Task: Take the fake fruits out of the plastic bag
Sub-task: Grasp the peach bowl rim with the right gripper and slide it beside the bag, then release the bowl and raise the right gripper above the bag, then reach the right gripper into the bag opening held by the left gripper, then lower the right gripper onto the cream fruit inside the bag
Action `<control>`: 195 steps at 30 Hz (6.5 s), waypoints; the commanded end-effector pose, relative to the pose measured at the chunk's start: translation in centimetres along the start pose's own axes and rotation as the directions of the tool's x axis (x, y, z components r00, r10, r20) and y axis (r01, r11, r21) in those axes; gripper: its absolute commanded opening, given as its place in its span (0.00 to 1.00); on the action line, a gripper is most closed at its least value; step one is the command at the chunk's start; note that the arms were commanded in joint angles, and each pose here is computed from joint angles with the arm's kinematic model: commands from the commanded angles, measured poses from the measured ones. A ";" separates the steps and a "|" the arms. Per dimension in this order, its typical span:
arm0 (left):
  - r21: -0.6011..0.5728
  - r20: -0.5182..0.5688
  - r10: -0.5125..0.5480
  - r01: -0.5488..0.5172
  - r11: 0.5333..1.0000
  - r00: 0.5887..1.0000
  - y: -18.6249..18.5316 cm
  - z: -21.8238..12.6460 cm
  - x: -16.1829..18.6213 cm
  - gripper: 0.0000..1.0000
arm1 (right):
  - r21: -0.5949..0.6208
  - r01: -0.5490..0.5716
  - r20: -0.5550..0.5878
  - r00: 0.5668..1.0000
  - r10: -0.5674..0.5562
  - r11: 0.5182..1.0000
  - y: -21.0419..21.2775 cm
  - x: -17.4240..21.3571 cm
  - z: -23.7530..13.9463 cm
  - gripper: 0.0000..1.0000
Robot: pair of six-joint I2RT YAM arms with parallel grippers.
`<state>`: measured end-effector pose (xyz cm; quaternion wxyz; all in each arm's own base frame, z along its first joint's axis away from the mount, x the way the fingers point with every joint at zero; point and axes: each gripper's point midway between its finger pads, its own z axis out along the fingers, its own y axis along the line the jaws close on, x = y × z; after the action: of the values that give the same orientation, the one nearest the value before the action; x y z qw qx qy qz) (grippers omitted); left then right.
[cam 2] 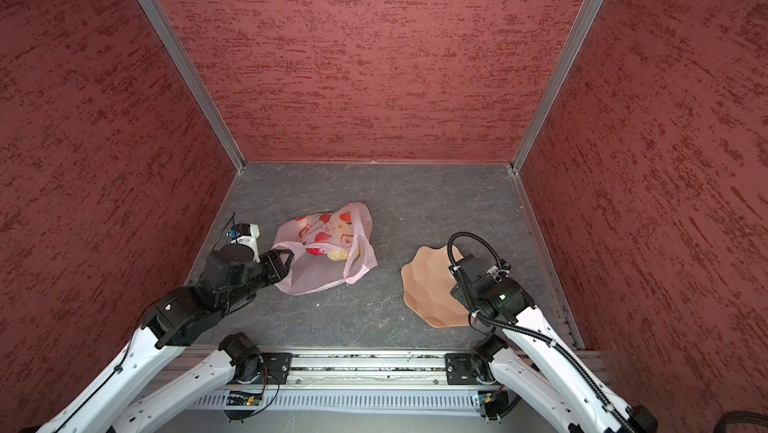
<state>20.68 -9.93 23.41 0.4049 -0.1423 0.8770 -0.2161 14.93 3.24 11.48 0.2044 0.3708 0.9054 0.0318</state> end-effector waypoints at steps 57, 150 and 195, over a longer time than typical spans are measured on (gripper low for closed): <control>-0.027 0.045 -0.012 0.013 1.000 0.999 0.8 -0.1 -2.9 0.61 | -0.106 -0.064 0.078 0.994 0.072 0.992 10.3 -9.6 11.6 0.25; 0.020 0.161 -0.058 0.055 0.998 0.985 2.2 -1.7 -0.9 0.05 | -0.634 0.761 0.345 0.440 -0.829 0.140 39.2 20.4 -1.1 0.33; 0.130 0.065 -0.097 0.088 0.988 0.993 2.7 -2.4 2.5 0.06 | -0.429 0.877 0.301 0.363 -0.882 0.215 41.6 18.4 5.0 0.36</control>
<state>17.66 -7.30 22.67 0.4533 -0.1763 0.8311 -0.2697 29.85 46.17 8.18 0.2428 -0.3093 0.9005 0.1859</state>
